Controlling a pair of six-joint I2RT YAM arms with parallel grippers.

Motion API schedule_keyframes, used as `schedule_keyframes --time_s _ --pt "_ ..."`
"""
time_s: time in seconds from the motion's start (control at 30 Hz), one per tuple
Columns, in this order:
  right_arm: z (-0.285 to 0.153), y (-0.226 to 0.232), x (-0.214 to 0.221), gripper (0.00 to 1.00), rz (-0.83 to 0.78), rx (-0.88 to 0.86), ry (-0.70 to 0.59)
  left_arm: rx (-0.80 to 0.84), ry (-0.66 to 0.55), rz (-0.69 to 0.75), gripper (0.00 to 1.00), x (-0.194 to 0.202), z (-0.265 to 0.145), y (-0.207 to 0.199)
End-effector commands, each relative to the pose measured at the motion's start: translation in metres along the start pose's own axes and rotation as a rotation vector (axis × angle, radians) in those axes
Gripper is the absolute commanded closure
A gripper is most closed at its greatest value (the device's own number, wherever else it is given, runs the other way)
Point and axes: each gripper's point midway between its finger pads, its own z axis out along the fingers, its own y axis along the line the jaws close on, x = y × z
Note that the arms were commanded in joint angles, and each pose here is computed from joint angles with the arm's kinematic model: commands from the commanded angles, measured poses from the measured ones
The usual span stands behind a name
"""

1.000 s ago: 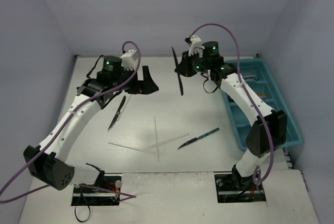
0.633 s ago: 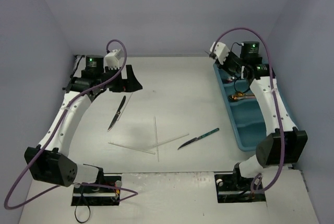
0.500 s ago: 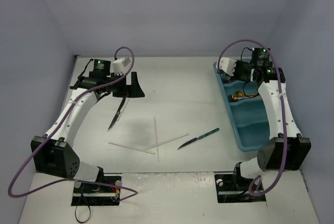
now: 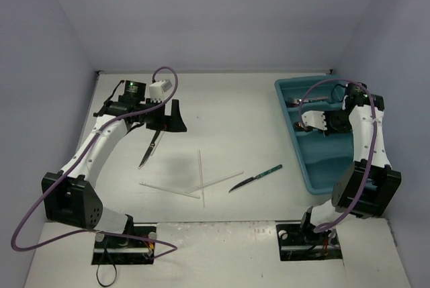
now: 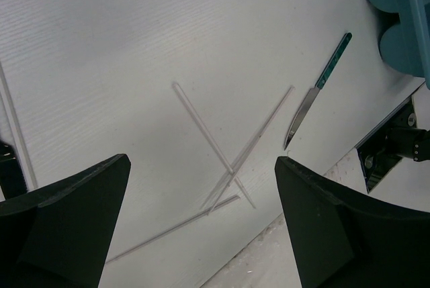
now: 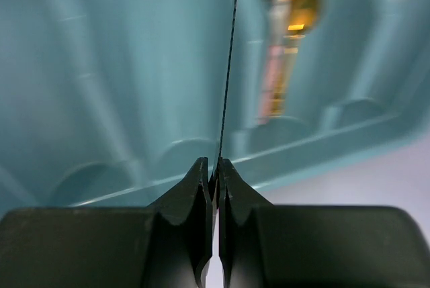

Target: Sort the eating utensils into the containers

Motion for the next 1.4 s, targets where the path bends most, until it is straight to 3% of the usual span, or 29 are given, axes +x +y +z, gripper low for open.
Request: schedule_keyframes --time_s 0.0,0.2,0.53,0.67,0.8,0.97,1.07,1.17,1.33,1.37 --pt "-0.006 0.027 0.004 1.00 -0.443 -0.137 0.042 0.000 -0.042 0.054 0.12 -0.011 -0.002 -0.008" --pt "0.012 0.048 0.005 1.00 -0.500 -0.222 0.019 -0.063 -0.053 0.082 0.12 -0.009 -0.002 -0.010" --pt "0.025 0.043 0.010 0.99 -0.573 -0.258 0.020 -0.074 -0.016 0.098 0.12 0.013 0.012 -0.024" --pt "0.028 0.035 0.014 0.78 -0.574 -0.249 0.027 -0.065 -0.009 0.117 0.12 0.017 0.019 -0.032" --pt "0.027 0.018 0.013 0.65 -0.560 -0.207 0.026 -0.065 -0.002 0.123 0.12 0.018 0.021 -0.033" --pt "0.011 -0.014 0.005 0.66 -0.536 -0.106 0.027 -0.072 -0.005 0.130 0.12 0.018 0.021 -0.031" --pt "-0.013 -0.040 -0.039 0.71 -0.541 0.014 -0.034 -0.078 -0.021 0.134 0.12 0.015 0.016 -0.030" --pt "-0.035 -0.048 -0.123 0.72 -0.571 0.083 -0.164 -0.028 -0.074 0.078 0.12 0.000 0.006 -0.029" --pt "-0.034 0.013 -0.268 0.71 -0.595 -0.035 -0.424 0.058 -0.192 -0.053 0.12 -0.035 -0.007 -0.028" --pt "-0.032 0.016 -0.272 0.71 -0.593 -0.044 -0.431 0.056 -0.189 -0.051 0.12 -0.035 -0.007 -0.027"
